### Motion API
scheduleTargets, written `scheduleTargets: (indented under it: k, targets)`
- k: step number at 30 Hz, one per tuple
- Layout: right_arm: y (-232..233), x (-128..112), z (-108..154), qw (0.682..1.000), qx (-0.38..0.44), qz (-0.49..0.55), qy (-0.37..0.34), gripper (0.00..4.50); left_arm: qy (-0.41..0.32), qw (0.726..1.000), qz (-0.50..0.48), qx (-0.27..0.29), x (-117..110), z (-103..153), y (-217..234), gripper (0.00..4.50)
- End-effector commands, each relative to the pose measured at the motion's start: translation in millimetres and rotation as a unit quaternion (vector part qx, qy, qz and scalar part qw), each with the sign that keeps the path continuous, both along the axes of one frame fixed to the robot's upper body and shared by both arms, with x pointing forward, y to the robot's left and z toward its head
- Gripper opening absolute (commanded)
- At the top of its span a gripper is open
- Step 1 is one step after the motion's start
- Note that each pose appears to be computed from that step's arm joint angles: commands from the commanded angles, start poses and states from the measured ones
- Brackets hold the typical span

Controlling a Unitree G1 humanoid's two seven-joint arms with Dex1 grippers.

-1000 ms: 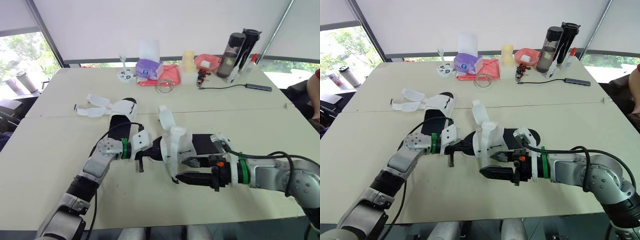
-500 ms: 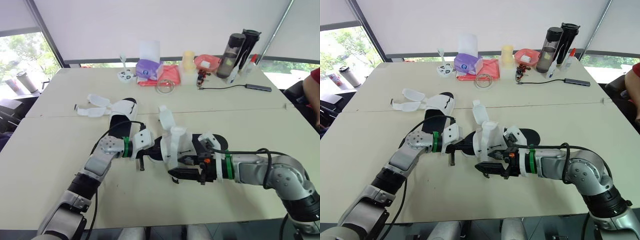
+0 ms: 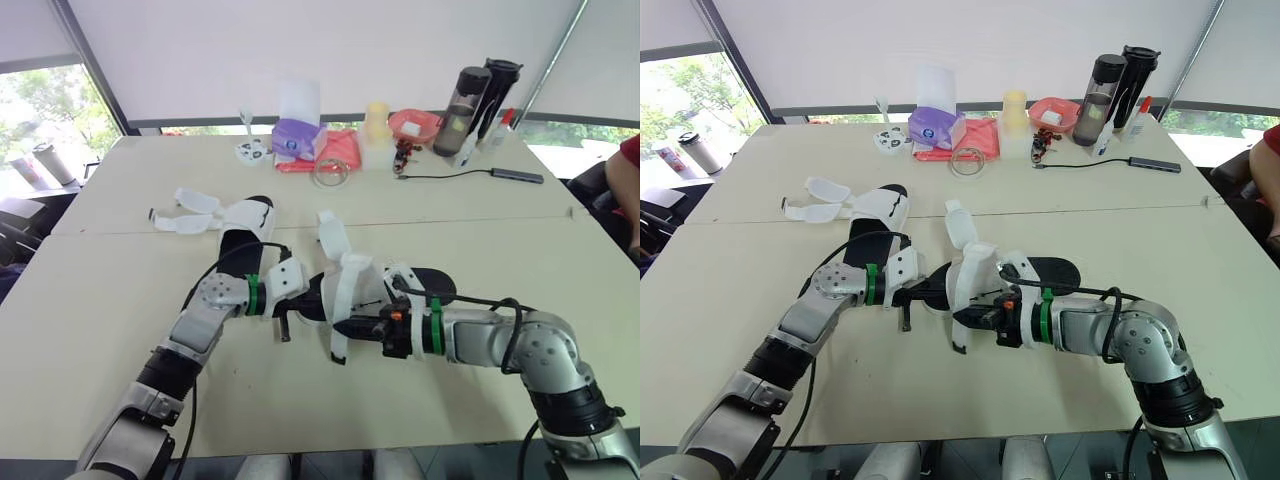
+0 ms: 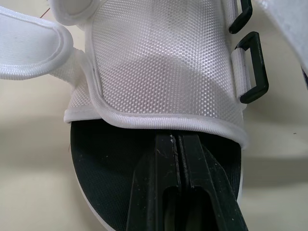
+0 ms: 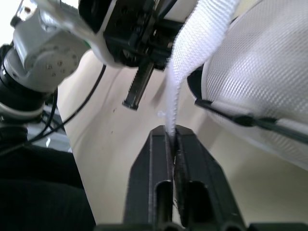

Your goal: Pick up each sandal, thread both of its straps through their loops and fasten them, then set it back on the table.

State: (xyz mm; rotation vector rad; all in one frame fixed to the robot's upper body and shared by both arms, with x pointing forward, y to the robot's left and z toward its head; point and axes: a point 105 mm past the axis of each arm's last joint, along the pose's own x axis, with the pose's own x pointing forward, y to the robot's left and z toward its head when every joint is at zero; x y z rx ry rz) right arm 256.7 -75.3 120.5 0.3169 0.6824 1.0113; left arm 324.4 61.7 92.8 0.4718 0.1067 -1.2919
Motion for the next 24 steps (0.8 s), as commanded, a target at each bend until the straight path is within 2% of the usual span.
scheduleTargets:
  k: [1, 5, 8, 11, 17, 24]
  targets:
    - [-1.0, -5.1, 19.8, 0.999, 0.013, 0.016, -0.032, 0.06, 0.03, 0.999, 0.014, 0.031, -3.2, -23.1, 5.0, 0.0]
    - [-12.0, -6.5, 42.6, 0.996, 0.013, 0.045, -0.073, 0.06, 0.025, 0.999, 0.01, 0.044, -2.8, -26.0, 7.2, 0.0]
    - [-22.3, 12.5, 69.7, 0.992, 0.026, 0.031, -0.119, 0.06, 0.002, 0.997, -0.004, 0.075, 0.4, -29.2, 10.3, 0.0]
    - [-28.3, 30.7, 80.9, 0.989, 0.023, 0.012, -0.147, 0.06, -0.019, 0.995, -0.012, 0.092, 5.0, -29.9, 11.3, 0.0]
    - [-30.4, 48.6, 89.0, 0.986, 0.016, 0.011, -0.164, 0.06, -0.039, 0.995, -0.019, 0.09, 10.3, -25.2, 7.1, 0.0]
    - [-31.4, 54.5, 81.5, 0.99, -0.013, 0.059, -0.13, 0.06, -0.049, 0.995, -0.022, 0.084, 11.3, -24.0, 2.6, 0.0]
